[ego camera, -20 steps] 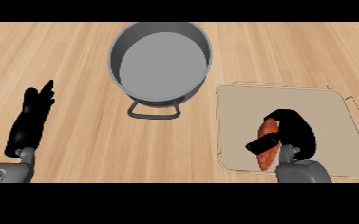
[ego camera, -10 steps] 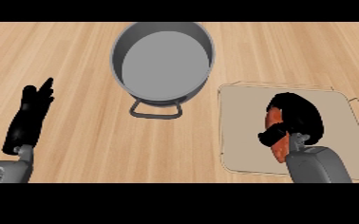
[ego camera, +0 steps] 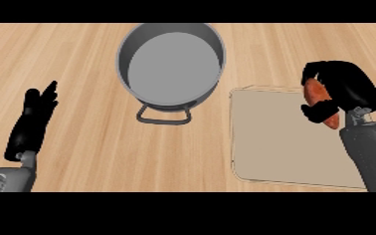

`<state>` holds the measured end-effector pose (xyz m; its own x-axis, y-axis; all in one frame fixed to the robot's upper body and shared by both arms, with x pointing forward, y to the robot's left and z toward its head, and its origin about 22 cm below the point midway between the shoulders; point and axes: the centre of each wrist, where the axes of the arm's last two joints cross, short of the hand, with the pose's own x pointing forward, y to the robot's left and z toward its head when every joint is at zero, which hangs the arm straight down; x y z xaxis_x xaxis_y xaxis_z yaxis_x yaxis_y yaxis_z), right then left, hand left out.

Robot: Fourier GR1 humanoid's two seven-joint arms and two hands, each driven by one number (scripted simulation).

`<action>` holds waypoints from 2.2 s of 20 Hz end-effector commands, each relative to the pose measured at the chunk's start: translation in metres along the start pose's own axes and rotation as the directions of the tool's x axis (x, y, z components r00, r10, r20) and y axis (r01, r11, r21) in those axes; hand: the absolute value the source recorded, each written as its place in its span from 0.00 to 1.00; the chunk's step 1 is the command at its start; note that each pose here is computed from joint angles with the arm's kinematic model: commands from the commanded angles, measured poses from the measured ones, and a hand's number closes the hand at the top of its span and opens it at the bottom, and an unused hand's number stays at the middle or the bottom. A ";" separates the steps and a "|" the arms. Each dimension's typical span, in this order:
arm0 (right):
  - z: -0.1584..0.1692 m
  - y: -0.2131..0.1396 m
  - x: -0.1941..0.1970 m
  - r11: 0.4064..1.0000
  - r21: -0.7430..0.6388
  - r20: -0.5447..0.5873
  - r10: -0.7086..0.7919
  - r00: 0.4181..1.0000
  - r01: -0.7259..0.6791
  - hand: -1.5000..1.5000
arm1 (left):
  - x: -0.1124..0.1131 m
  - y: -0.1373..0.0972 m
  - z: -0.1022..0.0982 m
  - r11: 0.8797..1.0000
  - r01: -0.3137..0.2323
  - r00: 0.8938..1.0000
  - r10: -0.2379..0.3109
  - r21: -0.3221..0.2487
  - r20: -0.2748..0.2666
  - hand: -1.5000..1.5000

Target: Pick the sweet potato from the tray and place it in the pot

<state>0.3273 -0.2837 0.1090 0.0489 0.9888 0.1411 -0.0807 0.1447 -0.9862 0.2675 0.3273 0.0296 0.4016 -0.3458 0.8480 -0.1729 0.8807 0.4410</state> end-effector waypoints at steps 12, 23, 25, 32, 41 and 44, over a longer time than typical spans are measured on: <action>0.027 -0.142 0.058 0.796 -0.415 0.476 -0.222 0.851 0.440 1.00 | -0.004 0.010 0.002 1.000 -0.006 1.000 0.006 0.021 -0.012 0.50; 0.018 -0.178 0.177 0.859 -0.271 0.498 -0.260 0.827 0.434 1.00 | 0.000 -0.001 -0.001 1.000 0.009 1.000 -0.009 0.010 -0.003 0.50; 0.009 -0.175 0.181 0.881 -0.234 0.490 -0.259 0.832 0.412 1.00 | 0.011 0.005 0.003 1.000 -0.004 1.000 0.004 0.009 0.007 0.50; -0.031 -0.165 0.237 0.911 -0.144 0.439 -0.291 0.850 0.386 1.00 | -0.003 0.005 0.010 1.000 -0.001 1.000 0.001 0.002 -0.013 0.50; -0.065 -0.102 0.271 0.910 0.072 0.343 -0.406 0.847 0.407 1.00 | 0.002 -0.005 0.000 1.000 0.011 1.000 -0.011 -0.001 0.006 0.50; -0.067 -0.084 0.277 0.909 0.159 0.313 -0.417 0.853 0.386 0.00 | 0.002 -0.006 -0.001 1.000 0.007 1.000 -0.007 -0.017 -0.003 0.50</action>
<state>0.4085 -0.0316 0.2467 -0.2877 0.8067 0.5161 -0.1213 0.5039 -0.8552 0.2707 0.3260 0.0306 0.3983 -0.3545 0.8460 -0.1607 0.8811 0.4448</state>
